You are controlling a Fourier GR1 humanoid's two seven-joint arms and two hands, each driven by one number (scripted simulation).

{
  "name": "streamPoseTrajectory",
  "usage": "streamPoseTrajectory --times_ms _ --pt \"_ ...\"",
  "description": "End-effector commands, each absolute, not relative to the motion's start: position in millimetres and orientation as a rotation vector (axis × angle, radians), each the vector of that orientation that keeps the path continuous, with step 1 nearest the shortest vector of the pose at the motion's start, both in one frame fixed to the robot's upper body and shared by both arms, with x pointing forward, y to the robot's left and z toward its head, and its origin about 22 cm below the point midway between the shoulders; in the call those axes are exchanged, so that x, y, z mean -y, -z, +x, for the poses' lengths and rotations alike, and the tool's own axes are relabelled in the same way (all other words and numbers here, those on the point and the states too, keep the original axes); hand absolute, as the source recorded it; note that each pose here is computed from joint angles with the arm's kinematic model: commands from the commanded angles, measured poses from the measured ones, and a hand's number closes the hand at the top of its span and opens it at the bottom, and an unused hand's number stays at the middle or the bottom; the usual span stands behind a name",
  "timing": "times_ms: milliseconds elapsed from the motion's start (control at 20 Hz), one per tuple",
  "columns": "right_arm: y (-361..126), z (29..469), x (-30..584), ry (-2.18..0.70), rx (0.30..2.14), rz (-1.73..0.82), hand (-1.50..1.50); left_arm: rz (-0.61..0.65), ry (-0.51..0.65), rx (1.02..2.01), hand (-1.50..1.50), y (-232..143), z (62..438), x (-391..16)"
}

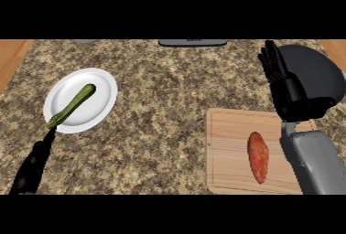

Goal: Pick the sweet potato from the cutting board and place it in the pan

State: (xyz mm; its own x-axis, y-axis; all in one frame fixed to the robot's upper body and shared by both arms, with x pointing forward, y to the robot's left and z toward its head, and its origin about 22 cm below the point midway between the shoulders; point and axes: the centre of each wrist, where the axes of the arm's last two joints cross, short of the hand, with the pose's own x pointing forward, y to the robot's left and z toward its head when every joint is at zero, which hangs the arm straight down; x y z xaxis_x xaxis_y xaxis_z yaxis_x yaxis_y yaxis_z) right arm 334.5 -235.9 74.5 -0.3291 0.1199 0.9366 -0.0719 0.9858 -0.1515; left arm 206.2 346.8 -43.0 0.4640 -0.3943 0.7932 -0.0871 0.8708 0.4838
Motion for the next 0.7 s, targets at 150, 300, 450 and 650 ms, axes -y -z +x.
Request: streamPoseTrajectory --times_ms 150,300,450,650 --pt "-18.9 315.6 293.2 -0.092 1.491 -0.141 -1.5 0.401 0.254 1.315 0.0 -12.5 202.1 -329.4" --pt "-5.3 292.7 354.6 -0.491 1.193 -0.561 -1.5 0.327 0.292 1.406 0.0 -22.7 213.9 -310.6" --pt "22.1 273.8 366.7 -0.313 1.123 -0.696 1.5 0.175 0.309 1.499 0.0 -37.8 232.7 -281.3" --pt "39.8 245.5 347.2 -0.127 1.181 -0.708 -1.5 0.119 0.32 1.501 0.0 -42.8 255.0 -267.8"
